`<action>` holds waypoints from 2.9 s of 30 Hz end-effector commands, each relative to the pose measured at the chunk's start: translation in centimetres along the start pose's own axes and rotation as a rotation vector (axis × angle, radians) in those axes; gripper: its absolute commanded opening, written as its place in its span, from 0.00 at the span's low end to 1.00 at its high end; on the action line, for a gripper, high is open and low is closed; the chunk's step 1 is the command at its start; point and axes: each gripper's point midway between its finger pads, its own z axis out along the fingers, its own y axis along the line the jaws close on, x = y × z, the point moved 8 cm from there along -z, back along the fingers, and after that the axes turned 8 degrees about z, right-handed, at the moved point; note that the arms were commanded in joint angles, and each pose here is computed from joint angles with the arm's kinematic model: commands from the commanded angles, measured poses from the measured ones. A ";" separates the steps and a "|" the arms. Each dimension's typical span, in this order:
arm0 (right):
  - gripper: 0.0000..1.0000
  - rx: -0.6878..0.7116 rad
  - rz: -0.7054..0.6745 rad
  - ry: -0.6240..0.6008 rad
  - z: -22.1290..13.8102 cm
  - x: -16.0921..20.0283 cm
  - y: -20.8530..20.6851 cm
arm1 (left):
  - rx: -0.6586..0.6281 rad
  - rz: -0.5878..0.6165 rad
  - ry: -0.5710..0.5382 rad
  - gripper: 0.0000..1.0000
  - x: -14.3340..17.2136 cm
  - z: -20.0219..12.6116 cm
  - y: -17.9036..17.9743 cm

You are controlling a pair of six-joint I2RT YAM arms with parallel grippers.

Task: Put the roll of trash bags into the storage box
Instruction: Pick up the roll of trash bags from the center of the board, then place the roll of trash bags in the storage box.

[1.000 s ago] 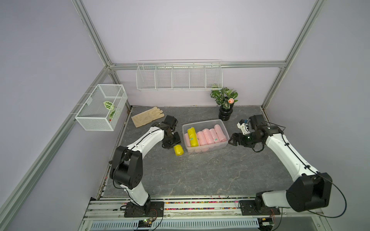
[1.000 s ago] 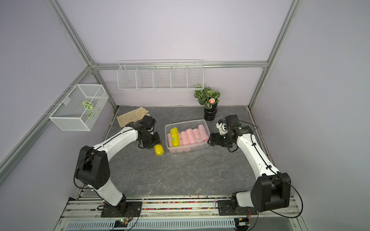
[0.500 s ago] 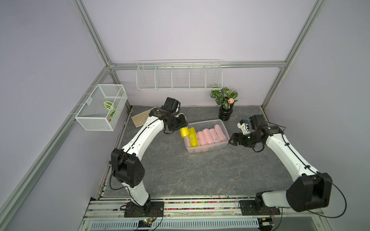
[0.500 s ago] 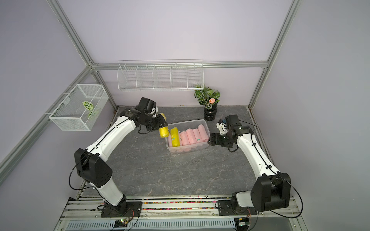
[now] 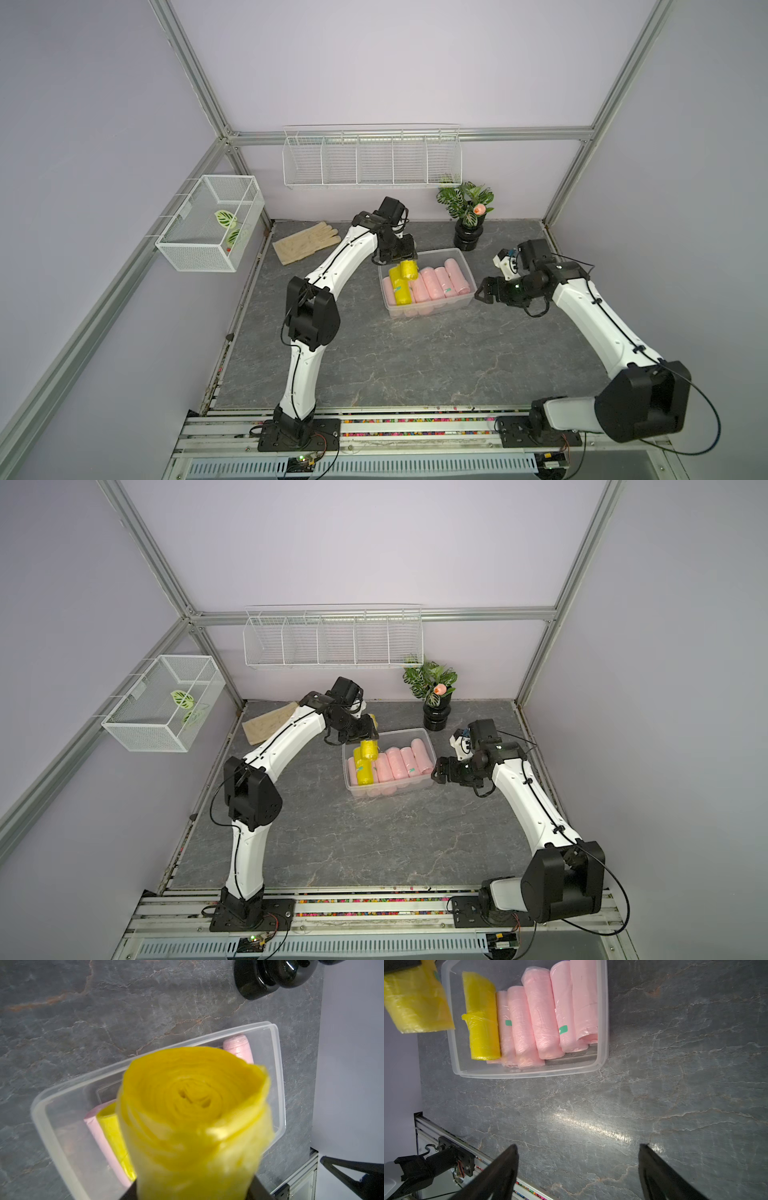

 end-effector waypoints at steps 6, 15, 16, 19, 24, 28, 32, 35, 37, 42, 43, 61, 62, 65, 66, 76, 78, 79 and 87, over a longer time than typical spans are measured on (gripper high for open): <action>0.91 0.010 0.012 0.012 -0.1 0.8 -0.4 | 0.044 -0.030 0.058 0.48 0.4 3.5 -0.9; 0.91 0.002 0.018 0.021 0.4 1.1 -0.6 | -0.004 -0.054 0.121 0.49 1.4 6.0 0.0; 0.91 0.002 0.019 0.022 0.5 1.1 -0.6 | -0.019 -0.058 0.129 0.49 1.6 6.2 0.2; 0.91 0.008 0.016 0.020 0.5 1.0 -0.7 | -0.055 -0.069 0.135 0.50 1.8 6.3 0.6; 0.91 0.003 0.014 0.023 0.6 0.9 -0.7 | -0.086 -0.080 0.133 0.50 1.9 6.4 1.0; 0.91 0.003 0.013 0.023 0.6 0.9 -0.6 | -0.093 -0.094 0.146 0.52 2.2 6.8 1.2; 0.91 0.006 0.011 0.023 0.6 0.9 -0.7 | -0.105 -0.107 0.156 0.54 2.5 7.0 1.5; 0.91 0.005 0.008 0.023 0.7 0.8 -0.7 | -0.113 -0.120 0.159 0.57 2.8 7.1 1.7; 0.91 0.001 0.009 0.022 0.6 0.7 -0.6 | -0.112 -0.129 0.160 0.57 2.9 7.2 1.8; 0.91 0.000 0.005 0.020 0.6 0.5 -0.5 | -0.116 -0.142 0.157 0.59 3.1 7.1 1.9; 0.91 -0.003 0.002 0.017 0.6 0.4 -0.5 | -0.115 -0.145 0.155 0.59 3.1 7.1 1.9; 0.89 -0.119 -0.076 -0.040 1.6 -3.9 4.2 | -0.073 -0.155 0.016 0.65 3.2 2.5 0.1; 0.89 -0.123 -0.088 -0.032 2.0 -4.1 4.7 | -0.066 -0.149 0.008 0.66 3.1 2.2 -0.1; 0.89 -0.136 -0.108 -0.011 3.6 -5.2 6.3 | -0.039 -0.127 -0.010 0.66 2.8 1.5 -0.7; 0.89 -0.140 -0.108 -0.005 4.2 -5.5 6.7 | -0.035 -0.123 -0.012 0.66 2.8 1.4 -0.8; 0.82 -0.150 -0.099 0.063 11.1 -6.8 9.6 | -0.058 -0.110 -0.105 0.66 3.0 -2.6 -1.2; 0.81 -0.153 -0.091 0.077 12.2 -6.7 9.9 | -0.060 -0.123 -0.133 0.67 3.2 -3.8 -1.1; 0.81 -0.158 -0.091 0.088 12.8 -6.6 10.1 | -0.059 -0.132 -0.147 0.67 3.3 -4.4 -0.8; 0.81 -0.171 -0.093 0.114 15.6 -6.8 11.4 | -0.079 -0.198 -0.172 0.67 4.9 -6.0 2.3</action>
